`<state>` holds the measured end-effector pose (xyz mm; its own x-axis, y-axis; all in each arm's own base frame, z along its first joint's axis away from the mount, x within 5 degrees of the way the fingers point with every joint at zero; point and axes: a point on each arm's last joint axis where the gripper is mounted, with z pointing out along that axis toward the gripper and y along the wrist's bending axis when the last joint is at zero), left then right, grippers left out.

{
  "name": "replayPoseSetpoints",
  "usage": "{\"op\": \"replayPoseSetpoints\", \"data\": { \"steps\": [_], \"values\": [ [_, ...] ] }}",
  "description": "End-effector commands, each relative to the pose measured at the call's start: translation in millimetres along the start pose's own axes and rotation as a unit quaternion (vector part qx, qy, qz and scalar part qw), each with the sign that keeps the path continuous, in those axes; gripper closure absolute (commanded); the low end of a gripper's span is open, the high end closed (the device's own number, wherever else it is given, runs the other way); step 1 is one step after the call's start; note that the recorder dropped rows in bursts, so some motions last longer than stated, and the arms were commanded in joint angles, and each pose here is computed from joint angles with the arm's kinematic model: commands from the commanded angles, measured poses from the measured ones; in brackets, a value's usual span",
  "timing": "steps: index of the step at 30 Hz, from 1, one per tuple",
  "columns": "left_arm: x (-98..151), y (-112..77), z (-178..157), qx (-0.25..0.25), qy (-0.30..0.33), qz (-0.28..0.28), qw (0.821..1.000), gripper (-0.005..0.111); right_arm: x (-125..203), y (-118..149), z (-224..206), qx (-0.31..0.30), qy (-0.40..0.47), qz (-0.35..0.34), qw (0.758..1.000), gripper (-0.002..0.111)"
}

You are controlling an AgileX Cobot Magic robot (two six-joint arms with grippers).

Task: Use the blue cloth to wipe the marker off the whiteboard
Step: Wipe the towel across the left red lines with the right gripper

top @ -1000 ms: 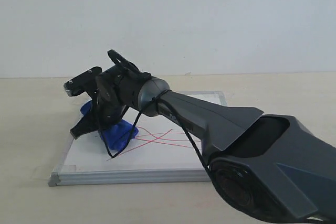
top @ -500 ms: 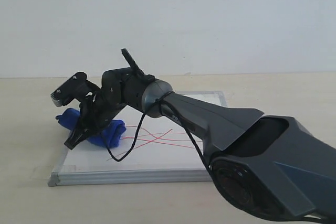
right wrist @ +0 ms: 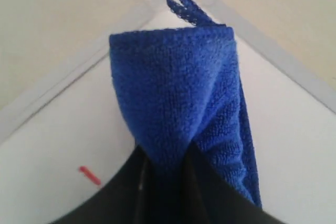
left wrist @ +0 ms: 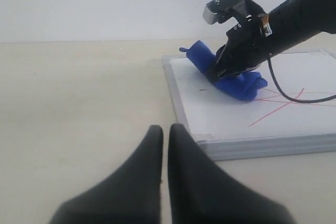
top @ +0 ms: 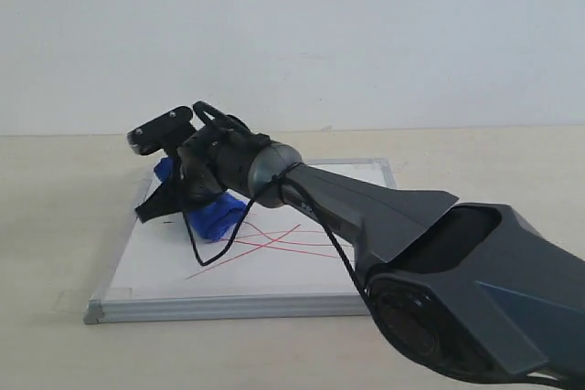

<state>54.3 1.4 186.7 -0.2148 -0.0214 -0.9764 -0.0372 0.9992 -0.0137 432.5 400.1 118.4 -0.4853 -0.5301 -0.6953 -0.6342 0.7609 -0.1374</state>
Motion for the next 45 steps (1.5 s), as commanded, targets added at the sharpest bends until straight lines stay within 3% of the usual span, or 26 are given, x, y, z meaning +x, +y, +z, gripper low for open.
{"op": "replayPoseSetpoints", "data": {
  "steps": [1,4,7,10,12,13,16,18,20,22,24,28,31,34,37,45],
  "values": [
    [1.2,0.1,0.2,-0.001,0.001,-0.006,1.000,0.103,2.5,-0.8,4.6,-0.024,-0.006,0.010,1.000,0.108],
    [1.2,0.1,0.2,-0.001,0.001,-0.006,1.000,0.103,8.5,23.9,7.5,-0.142,-0.018,-0.099,0.985,0.108],
    [1.2,0.1,0.2,-0.001,0.001,-0.006,1.000,0.103,15.0,38.2,4.7,-0.217,-0.013,-0.162,0.963,0.108],
    [1.2,0.1,0.2,-0.001,0.001,-0.006,1.000,0.103,19.4,43.7,2.1,-0.246,-0.008,-0.223,0.943,0.108],
    [1.2,0.1,0.2,-0.001,0.001,-0.006,1.000,0.103,19.1,40.8,3.2,-0.235,-0.008,-0.224,0.946,0.108],
    [1.2,0.1,0.2,-0.001,0.001,-0.006,1.000,0.103,19.1,36.0,5.0,-0.216,-0.003,-0.220,0.951,0.108],
    [1.2,0.1,0.2,-0.001,0.001,-0.006,1.000,0.103,19.2,4.1,13.1,-0.100,0.034,-0.073,0.992,0.108],
    [1.2,0.1,0.2,-0.001,0.001,-0.006,1.000,0.103,22.6,-14.8,15.3,-0.033,0.058,0.029,0.997,0.108],
    [1.2,0.1,0.2,-0.001,0.001,-0.006,1.000,0.103,24.6,-27.7,16.2,0.002,0.065,0.085,0.994,0.108],
    [1.2,0.1,0.2,-0.001,0.001,-0.006,1.000,0.103,23.7,-28.1,16.4,-0.002,0.060,0.097,0.993,0.108],
    [1.2,0.1,0.2,-0.001,0.001,-0.006,1.000,0.103,19.4,-17.2,16.0,-0.044,0.042,0.106,0.993,0.108],
    [1.2,0.1,0.2,-0.001,0.001,-0.006,1.000,0.103,20.3,20.5,9.2,-0.166,0.043,-0.041,0.984,0.108],
    [1.2,0.1,0.2,-0.001,0.001,-0.006,1.000,0.103,27.9,34.1,5.2,-0.195,0.073,-0.118,0.971,0.108],
    [1.2,0.1,0.2,-0.001,0.001,-0.006,1.000,0.103,31.9,33.2,0.3,-0.202,0.107,-0.135,0.964,0.108],
    [1.2,0.1,0.2,-0.001,0.001,-0.006,1.000,0.103,39.1,23.0,-1.1,-0.164,0.162,-0.125,0.965,0.108],
    [1.2,0.1,0.2,-0.001,0.001,-0.006,1.000,0.103,57.4,-35.3,-4.9,0.065,0.289,-0.062,0.953,0.108]
  ]
}}
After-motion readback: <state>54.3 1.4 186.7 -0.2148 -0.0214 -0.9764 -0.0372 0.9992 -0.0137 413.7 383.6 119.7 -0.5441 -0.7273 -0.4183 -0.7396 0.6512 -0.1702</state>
